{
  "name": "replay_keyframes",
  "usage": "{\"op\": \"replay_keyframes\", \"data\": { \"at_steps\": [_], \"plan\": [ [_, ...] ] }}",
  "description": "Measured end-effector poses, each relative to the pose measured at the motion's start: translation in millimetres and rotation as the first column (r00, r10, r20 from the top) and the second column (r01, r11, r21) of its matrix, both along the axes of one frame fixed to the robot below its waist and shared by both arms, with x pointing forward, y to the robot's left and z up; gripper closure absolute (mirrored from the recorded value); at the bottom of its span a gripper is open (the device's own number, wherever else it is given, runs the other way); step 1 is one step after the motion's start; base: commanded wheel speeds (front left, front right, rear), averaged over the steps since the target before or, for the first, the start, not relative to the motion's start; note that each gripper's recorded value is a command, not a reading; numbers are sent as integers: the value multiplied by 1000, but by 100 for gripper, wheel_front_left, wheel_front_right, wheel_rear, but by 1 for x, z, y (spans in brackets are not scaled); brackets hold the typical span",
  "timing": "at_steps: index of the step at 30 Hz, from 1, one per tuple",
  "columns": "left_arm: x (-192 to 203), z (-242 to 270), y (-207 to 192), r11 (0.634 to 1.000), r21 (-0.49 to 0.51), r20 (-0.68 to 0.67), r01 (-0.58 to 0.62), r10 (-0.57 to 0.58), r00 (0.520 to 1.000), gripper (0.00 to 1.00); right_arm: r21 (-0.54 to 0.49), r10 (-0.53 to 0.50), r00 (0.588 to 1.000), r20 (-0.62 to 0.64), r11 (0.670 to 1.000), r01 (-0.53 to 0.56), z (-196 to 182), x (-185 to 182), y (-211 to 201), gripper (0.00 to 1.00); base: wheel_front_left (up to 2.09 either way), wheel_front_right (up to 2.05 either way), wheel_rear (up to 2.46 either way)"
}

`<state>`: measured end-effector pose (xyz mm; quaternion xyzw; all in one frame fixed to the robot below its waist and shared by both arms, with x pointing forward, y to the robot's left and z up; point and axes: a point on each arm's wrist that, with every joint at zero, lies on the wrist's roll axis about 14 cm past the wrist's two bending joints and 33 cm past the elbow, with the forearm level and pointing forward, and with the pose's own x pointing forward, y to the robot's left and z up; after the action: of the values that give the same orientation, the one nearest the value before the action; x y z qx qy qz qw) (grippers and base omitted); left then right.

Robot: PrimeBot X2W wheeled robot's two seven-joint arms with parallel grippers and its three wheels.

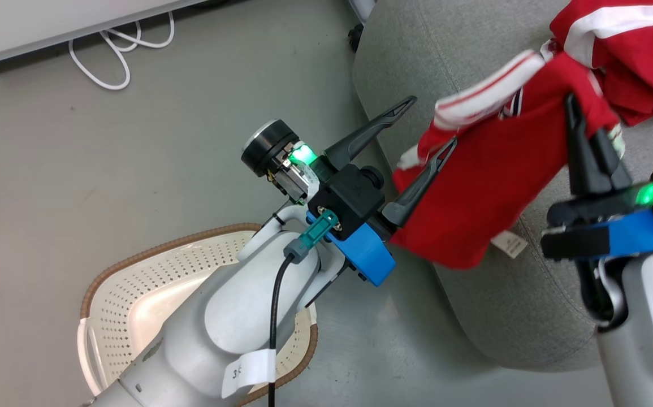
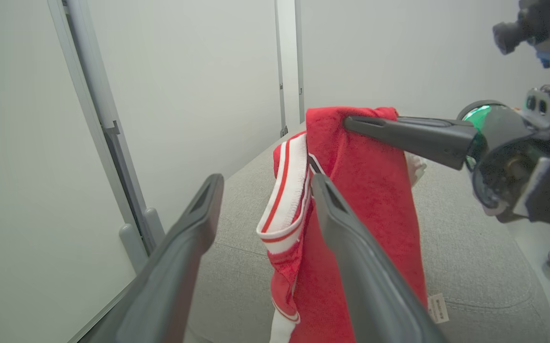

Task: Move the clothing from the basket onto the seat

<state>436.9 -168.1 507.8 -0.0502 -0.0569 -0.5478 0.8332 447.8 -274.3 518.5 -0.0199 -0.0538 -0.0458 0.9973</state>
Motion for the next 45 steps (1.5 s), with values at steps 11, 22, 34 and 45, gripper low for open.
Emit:
{"op": "replay_keyframes", "data": {
  "at_steps": [11, 22, 34, 45],
  "plan": [
    [20, -23, 5, 1000, 0, -27, -21, 21, 999, 0, -190, 68, 978, 196, 981, -31, 80, 66, -11, 100, 0, 0, 0],
    [57, -79, 13, 999, 30, -76, -43, 45, 996, 0, -371, -35, 916, 401, 908, 197, 169, 109, -87, 100, 0, 0, 0],
    [70, -126, 6, 999, 36, -132, -23, 28, 991, 0, -430, -293, 897, 331, 800, 419, 143, 94, -188, 100, 0, 0, 0],
    [71, -139, 3, 999, 35, -149, -8, 13, 989, 0, -429, -411, 906, 102, 803, 413, 43, 79, -207, 100, 0, 0, 0]
  ]
}}
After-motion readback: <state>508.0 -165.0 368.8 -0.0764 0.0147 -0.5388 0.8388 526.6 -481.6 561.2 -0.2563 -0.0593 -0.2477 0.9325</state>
